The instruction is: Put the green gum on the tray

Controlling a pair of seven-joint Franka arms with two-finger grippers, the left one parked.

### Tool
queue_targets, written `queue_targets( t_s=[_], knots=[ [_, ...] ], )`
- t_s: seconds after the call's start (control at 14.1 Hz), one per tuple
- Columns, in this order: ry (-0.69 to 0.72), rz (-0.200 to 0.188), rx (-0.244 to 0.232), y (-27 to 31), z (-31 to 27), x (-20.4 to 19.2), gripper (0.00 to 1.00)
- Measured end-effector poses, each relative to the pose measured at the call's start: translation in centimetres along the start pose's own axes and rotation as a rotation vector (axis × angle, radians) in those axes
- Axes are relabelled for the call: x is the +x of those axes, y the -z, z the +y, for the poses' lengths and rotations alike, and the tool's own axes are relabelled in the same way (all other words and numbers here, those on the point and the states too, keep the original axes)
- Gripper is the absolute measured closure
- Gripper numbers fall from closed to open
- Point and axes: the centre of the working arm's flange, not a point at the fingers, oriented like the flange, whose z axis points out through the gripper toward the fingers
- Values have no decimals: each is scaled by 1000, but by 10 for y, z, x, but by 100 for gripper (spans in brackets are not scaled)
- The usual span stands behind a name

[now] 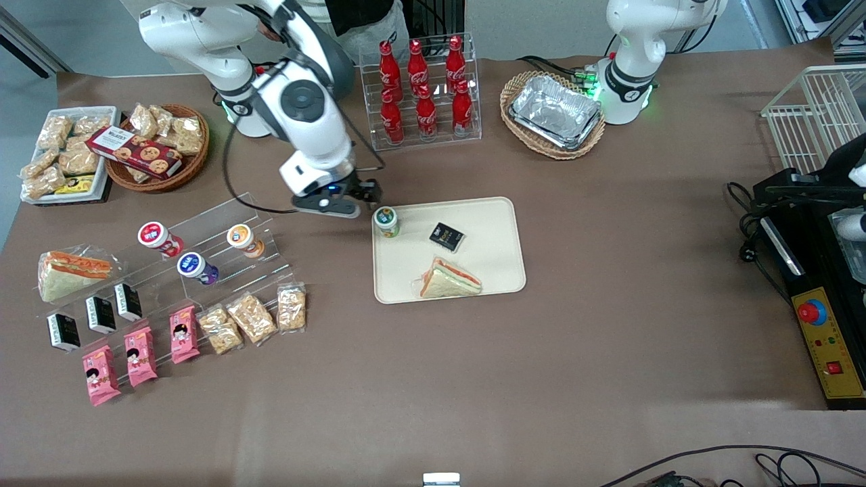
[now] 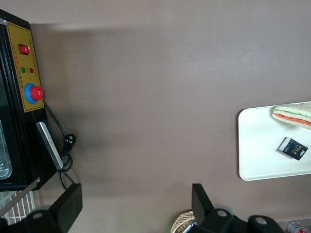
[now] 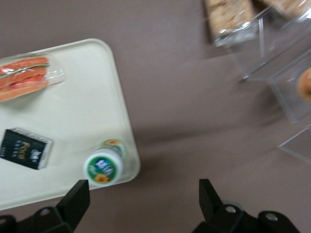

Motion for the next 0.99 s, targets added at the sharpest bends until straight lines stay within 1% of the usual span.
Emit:
queue_targets(
  t_s=[0.14,0.28,0.36,0.5,0.64,0.71,0.78,0.92,0.99],
  knots=[
    [50,-4,-33,24,39,22,0],
    [101,-14,-53,57,95,45,0],
    [115,-11,-48,79,130,57,0],
    [126,4,-11,125,211,77,0],
    [164,-5,30,167,285,87,0],
    [173,-11,45,182,310,88,0],
    [176,-15,54,192,324,88,0],
    [177,-26,57,205,329,85,0],
    [181,-42,55,212,328,82,0]
  ],
)
